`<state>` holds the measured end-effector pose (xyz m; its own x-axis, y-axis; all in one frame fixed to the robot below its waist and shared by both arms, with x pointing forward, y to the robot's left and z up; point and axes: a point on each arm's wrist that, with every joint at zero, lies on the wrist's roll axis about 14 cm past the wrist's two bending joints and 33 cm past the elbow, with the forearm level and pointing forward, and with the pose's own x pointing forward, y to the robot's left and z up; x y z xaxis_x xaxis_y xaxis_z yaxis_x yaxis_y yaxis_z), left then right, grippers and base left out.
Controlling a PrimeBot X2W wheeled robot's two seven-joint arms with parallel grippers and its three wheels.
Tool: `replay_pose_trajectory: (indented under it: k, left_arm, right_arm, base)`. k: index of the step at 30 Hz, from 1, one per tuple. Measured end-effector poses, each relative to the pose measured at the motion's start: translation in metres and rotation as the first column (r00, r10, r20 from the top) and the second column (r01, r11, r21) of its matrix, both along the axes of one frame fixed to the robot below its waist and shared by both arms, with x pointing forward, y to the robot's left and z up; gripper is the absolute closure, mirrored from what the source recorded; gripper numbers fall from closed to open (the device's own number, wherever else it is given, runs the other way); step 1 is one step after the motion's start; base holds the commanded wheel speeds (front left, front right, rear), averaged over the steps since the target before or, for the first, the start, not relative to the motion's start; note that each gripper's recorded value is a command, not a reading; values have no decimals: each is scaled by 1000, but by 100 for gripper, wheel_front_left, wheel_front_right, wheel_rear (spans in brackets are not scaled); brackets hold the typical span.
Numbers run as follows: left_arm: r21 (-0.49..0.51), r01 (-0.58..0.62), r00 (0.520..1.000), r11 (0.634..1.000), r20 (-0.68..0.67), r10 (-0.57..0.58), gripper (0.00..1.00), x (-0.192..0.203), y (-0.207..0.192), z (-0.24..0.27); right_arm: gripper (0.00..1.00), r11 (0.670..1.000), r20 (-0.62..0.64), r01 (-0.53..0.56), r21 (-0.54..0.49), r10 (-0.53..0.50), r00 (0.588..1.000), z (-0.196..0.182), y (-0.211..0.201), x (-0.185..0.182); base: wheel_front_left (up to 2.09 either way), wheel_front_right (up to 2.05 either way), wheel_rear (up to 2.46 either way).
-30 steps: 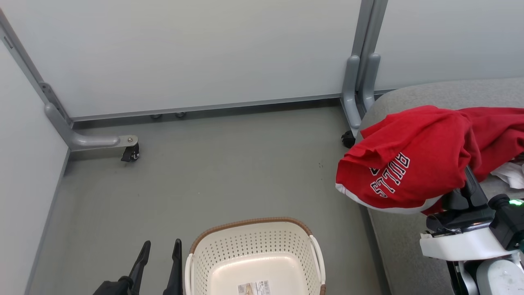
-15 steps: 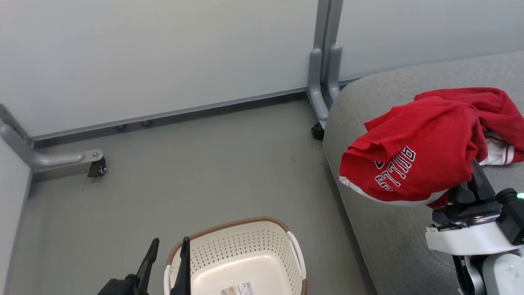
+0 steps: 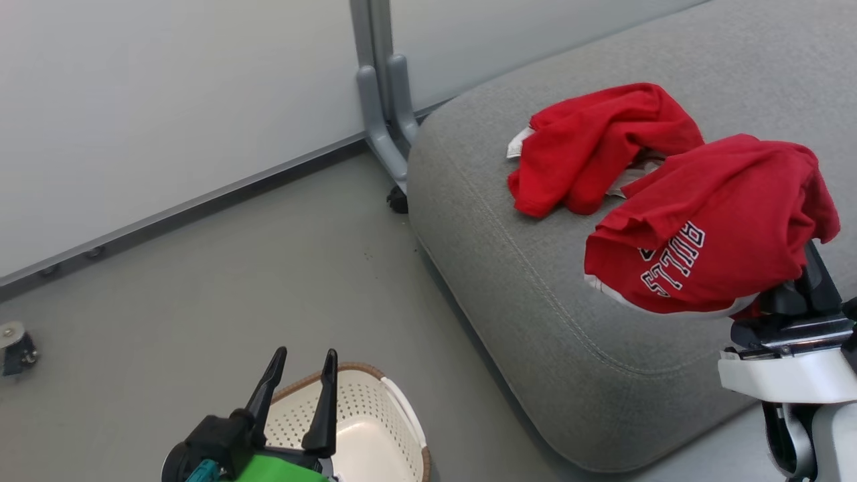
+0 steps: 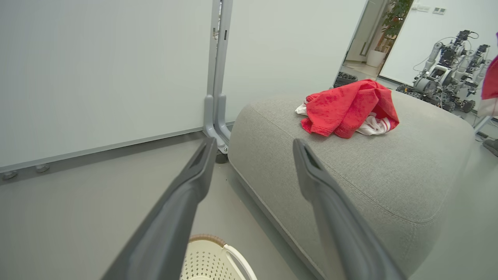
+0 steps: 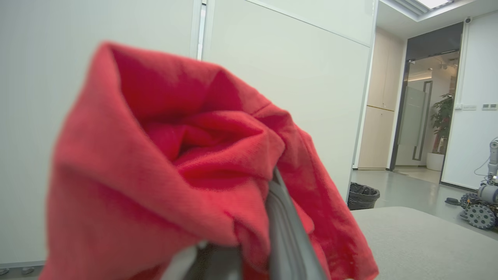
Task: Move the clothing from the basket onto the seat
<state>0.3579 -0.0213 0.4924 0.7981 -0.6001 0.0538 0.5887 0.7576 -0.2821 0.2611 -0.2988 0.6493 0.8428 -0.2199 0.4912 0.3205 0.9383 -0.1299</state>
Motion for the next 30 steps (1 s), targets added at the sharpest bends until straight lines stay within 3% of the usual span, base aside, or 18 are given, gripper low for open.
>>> replay_pose_trajectory:
  k: [6, 13, 23, 30]
  left_arm:
    - [-15, 118, 993, 993, -4, -119, 0, 4, -41, -2]
    - [-25, 185, 982, 982, -31, -186, 0, 2, -62, -11]
    - [-24, 189, 981, 982, -36, -190, 0, -1, -62, -13]
    - [-14, 183, 981, 983, -67, -183, 0, -1, -58, -26]
  right_arm:
    - [100, 994, -20, 113, 2, -113, 993, -3, -23, -17]
    - [100, 985, -43, 173, -5, -173, 984, -7, -35, -24]
    - [100, 984, -40, 175, -16, -176, 984, -4, -36, -22]
    - [100, 986, 22, 148, -77, -146, 989, 28, -44, -4]
  base:
    - [0, 0, 0]
    - [0, 0, 0]
    - [0, 0, 0]
    - [0, 0, 0]
